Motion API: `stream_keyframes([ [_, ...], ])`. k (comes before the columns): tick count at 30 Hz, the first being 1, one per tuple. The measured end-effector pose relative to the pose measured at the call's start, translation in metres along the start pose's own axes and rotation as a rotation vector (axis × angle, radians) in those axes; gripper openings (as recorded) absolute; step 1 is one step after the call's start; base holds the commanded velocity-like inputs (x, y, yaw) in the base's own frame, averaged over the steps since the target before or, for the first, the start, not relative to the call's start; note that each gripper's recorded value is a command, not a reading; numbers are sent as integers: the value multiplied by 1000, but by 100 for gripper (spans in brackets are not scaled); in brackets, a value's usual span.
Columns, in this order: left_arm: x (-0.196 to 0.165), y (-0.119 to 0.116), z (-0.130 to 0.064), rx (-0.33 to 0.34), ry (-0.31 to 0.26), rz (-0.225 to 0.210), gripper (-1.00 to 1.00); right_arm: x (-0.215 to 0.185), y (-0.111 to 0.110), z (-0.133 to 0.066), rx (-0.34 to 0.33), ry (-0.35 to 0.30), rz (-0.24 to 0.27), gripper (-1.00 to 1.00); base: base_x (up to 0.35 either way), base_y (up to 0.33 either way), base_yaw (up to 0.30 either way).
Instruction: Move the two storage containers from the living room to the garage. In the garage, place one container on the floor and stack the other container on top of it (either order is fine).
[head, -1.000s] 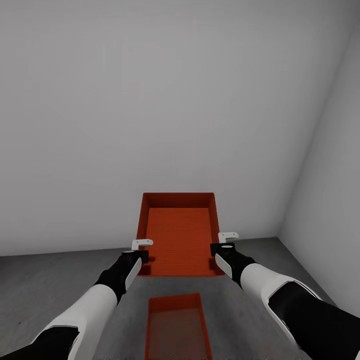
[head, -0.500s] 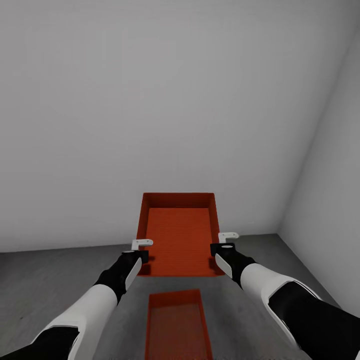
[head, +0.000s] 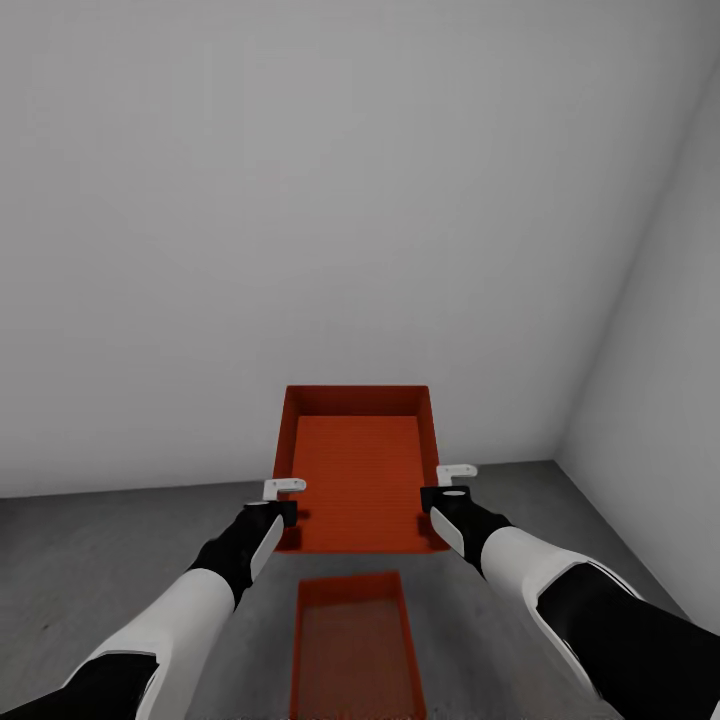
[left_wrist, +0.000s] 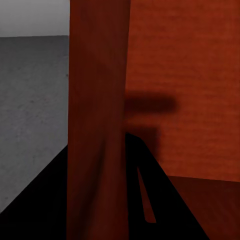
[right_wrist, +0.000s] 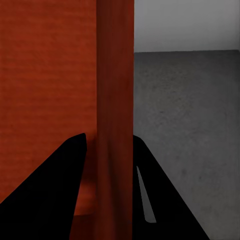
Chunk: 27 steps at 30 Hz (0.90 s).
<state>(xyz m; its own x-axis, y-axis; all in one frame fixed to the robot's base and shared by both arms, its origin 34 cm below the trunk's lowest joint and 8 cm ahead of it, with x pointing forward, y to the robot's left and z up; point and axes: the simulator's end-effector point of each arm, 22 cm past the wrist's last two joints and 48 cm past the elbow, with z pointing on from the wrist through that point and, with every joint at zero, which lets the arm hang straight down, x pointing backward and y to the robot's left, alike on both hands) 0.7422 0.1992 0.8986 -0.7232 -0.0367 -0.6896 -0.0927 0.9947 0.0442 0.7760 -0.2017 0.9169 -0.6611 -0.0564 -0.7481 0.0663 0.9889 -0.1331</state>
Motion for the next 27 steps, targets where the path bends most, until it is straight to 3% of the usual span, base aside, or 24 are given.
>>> stream_keyframes([
  [27,22,-1,16,-2,42,4,-100,24,4,15,-2,42,-6,-100,0,0,0],
])
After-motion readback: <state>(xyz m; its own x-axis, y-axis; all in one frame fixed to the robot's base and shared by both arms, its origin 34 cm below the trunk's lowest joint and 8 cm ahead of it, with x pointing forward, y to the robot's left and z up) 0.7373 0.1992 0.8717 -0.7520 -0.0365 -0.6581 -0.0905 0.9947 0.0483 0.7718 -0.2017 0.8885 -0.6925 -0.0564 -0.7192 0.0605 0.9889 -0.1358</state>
